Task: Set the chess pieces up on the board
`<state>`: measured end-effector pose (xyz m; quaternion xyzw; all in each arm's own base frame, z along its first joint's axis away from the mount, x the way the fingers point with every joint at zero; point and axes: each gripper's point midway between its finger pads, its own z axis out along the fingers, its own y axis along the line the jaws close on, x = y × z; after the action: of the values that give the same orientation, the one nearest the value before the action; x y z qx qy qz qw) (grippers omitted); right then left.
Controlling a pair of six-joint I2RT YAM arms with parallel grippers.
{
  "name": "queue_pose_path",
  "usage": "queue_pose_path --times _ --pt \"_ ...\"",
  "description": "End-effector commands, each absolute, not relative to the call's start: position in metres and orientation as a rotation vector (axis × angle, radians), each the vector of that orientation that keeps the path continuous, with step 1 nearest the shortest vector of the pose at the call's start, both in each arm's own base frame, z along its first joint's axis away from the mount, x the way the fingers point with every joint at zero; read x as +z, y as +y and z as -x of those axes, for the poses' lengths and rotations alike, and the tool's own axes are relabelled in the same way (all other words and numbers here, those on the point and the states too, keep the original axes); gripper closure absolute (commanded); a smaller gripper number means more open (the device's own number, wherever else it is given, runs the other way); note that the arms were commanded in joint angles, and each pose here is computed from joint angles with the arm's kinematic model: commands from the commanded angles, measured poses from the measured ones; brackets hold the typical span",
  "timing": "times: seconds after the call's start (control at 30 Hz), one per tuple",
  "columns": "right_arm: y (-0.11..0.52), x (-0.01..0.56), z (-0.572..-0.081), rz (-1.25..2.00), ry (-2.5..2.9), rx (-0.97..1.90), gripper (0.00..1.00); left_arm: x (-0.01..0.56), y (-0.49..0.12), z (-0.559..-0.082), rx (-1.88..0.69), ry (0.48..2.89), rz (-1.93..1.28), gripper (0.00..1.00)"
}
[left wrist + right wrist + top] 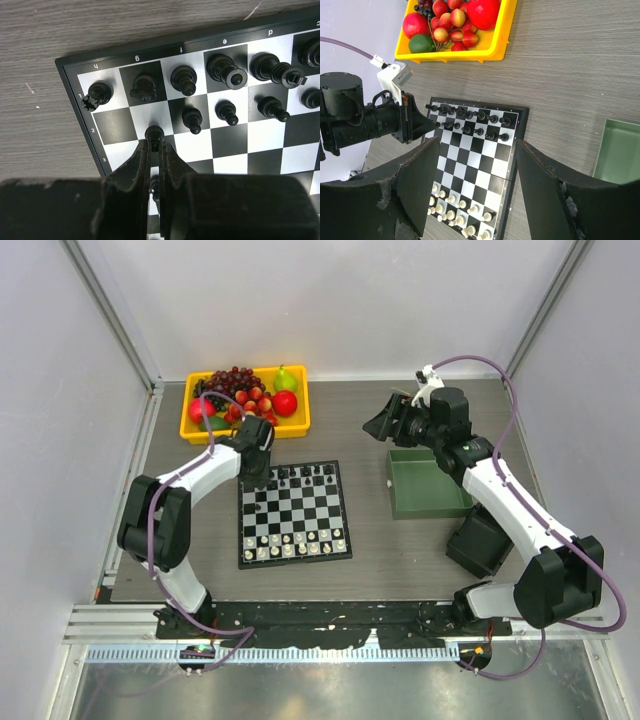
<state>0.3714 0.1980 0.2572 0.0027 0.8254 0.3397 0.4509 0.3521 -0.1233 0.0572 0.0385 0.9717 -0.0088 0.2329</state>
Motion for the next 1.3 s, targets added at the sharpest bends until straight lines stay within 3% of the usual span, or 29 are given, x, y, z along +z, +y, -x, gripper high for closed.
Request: queue_pose_path --times 0.0,0.87,1.27 --pt "0.200 0.269 -0.376 0.011 1.994 0.858 0.31 0.065 -0.125 -0.368 -0.031 2.622 -0.095 0.92" --pt "0.199 0.268 -0.376 0.010 1.995 0.864 0.31 0.054 -0.120 -0.371 0.008 2.636 -0.084 0.91" --pt "0.198 0.268 -0.376 0.008 1.997 0.867 0.31 0.057 -0.124 -0.371 -0.026 2.621 -0.073 0.77"
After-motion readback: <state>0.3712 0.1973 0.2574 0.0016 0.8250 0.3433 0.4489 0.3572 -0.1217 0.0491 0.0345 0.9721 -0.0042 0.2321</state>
